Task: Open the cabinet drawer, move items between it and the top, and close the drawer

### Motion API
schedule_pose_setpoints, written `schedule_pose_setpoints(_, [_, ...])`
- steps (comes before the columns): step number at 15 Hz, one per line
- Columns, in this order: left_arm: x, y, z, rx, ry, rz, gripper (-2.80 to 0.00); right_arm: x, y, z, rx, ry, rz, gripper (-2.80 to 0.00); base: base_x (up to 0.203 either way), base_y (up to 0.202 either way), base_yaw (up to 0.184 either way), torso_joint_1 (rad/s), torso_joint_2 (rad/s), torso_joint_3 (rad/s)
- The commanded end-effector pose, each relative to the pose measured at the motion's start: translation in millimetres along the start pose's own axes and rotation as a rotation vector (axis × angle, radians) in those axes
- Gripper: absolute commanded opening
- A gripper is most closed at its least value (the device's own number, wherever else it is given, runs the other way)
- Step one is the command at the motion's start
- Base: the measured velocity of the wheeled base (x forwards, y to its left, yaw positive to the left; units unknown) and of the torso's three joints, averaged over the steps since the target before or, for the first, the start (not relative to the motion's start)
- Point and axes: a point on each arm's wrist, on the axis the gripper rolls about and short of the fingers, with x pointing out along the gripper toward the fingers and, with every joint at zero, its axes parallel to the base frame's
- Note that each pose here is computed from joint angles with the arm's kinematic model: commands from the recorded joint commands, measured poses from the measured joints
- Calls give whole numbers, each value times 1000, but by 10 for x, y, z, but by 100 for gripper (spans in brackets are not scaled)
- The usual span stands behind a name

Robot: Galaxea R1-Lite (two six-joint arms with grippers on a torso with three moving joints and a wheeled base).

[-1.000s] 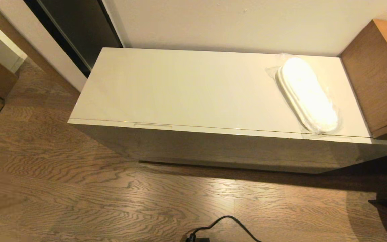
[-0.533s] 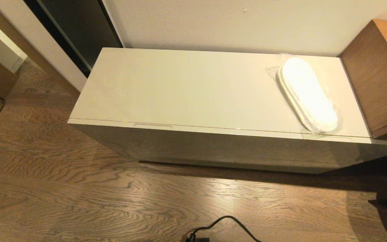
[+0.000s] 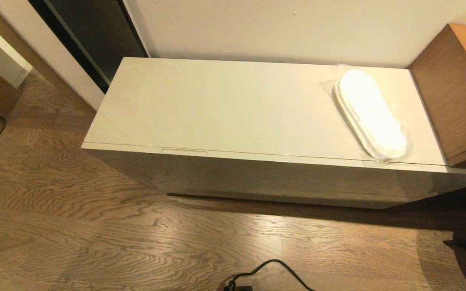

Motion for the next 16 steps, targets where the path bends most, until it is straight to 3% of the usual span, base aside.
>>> schedule_pose_setpoints(1, [1,0,0,0,1,1,-280,2,1,-13,-4,12,3,-280,0,0,0,0,0,0])
schedule_pose_setpoints(16, [1,0,0,0,1,0,-280,3,0,-10,23,9,-1,-280,0,0,0,0,0,0])
